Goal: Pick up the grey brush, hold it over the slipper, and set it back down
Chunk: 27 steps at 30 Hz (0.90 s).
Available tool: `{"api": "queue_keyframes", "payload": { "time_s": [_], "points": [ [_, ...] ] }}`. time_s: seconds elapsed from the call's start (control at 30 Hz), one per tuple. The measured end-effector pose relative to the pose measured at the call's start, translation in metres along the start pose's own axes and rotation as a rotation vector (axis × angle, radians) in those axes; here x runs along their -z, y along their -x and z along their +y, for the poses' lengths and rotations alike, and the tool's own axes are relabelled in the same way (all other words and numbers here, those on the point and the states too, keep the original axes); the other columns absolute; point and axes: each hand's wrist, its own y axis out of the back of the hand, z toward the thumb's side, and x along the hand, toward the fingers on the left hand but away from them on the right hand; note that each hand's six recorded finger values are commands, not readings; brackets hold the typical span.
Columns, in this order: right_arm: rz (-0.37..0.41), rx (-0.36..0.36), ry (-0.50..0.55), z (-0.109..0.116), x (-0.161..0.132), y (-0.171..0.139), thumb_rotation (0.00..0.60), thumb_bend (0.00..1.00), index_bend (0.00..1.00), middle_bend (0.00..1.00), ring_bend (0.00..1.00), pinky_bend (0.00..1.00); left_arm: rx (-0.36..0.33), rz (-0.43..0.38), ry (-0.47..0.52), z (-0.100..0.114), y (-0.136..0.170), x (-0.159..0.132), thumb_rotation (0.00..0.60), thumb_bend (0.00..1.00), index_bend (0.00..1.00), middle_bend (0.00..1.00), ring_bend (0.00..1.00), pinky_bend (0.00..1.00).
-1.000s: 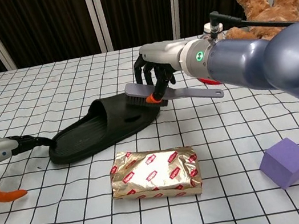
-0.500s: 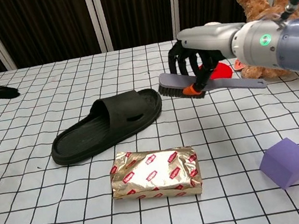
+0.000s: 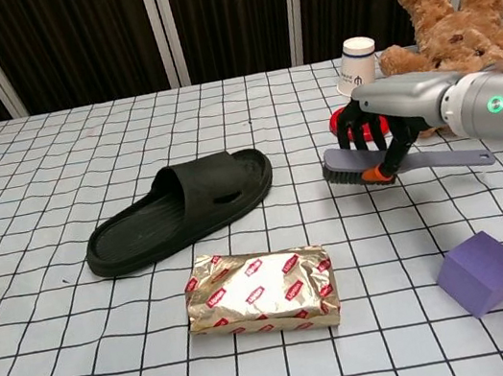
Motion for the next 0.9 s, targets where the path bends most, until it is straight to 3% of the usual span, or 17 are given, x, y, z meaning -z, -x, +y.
{"api": "queue_keyframes", "payload": {
  "time_s": [0.1, 0.17, 0.33, 0.53, 0.73, 0.9],
  "points": [
    [0.006, -0.035, -0.021, -0.009, 0.003, -0.003, 0.6, 0.47, 0.06, 0.25, 0.28, 0.41, 0.012, 0.001, -0.002, -0.003, -0.002, 0.0, 0.484, 0.11, 0.0, 0.0, 0.0, 0.03],
    [0.005, -0.064, -0.041, -0.014, 0.005, -0.005, 0.6, 0.47, 0.0, 0.19, 0.23, 0.39, 0.021, 0.002, -0.005, -0.005, -0.003, 0.0, 0.487, 0.11, 0.0, 0.0, 0.0, 0.03],
    [-0.002, -0.103, -0.064, -0.018, 0.008, -0.011, 0.6, 0.47, 0.0, 0.1, 0.15, 0.38, 0.029, 0.006, -0.006, -0.006, -0.005, 0.001, 0.484, 0.11, 0.0, 0.0, 0.0, 0.03],
    [-0.009, -0.072, -0.066, -0.008, 0.008, -0.019, 0.6, 0.46, 0.0, 0.04, 0.09, 0.35, 0.026, -0.002, -0.006, -0.004, -0.005, 0.001, 0.485, 0.11, 0.0, 0.0, 0.0, 0.03],
    [0.001, -0.02, -0.069, 0.01, 0.003, -0.039, 0.6, 0.45, 0.0, 0.0, 0.0, 0.23, 0.02, -0.018, -0.005, 0.0, -0.004, -0.001, 0.485, 0.11, 0.0, 0.0, 0.0, 0.03],
    [-0.012, 0.085, -0.082, 0.033, 0.012, -0.081, 0.6, 0.45, 0.0, 0.0, 0.0, 0.06, 0.008, -0.029, -0.018, 0.003, 0.001, -0.002, 0.485, 0.11, 0.0, 0.0, 0.0, 0.03]
  ]
}}
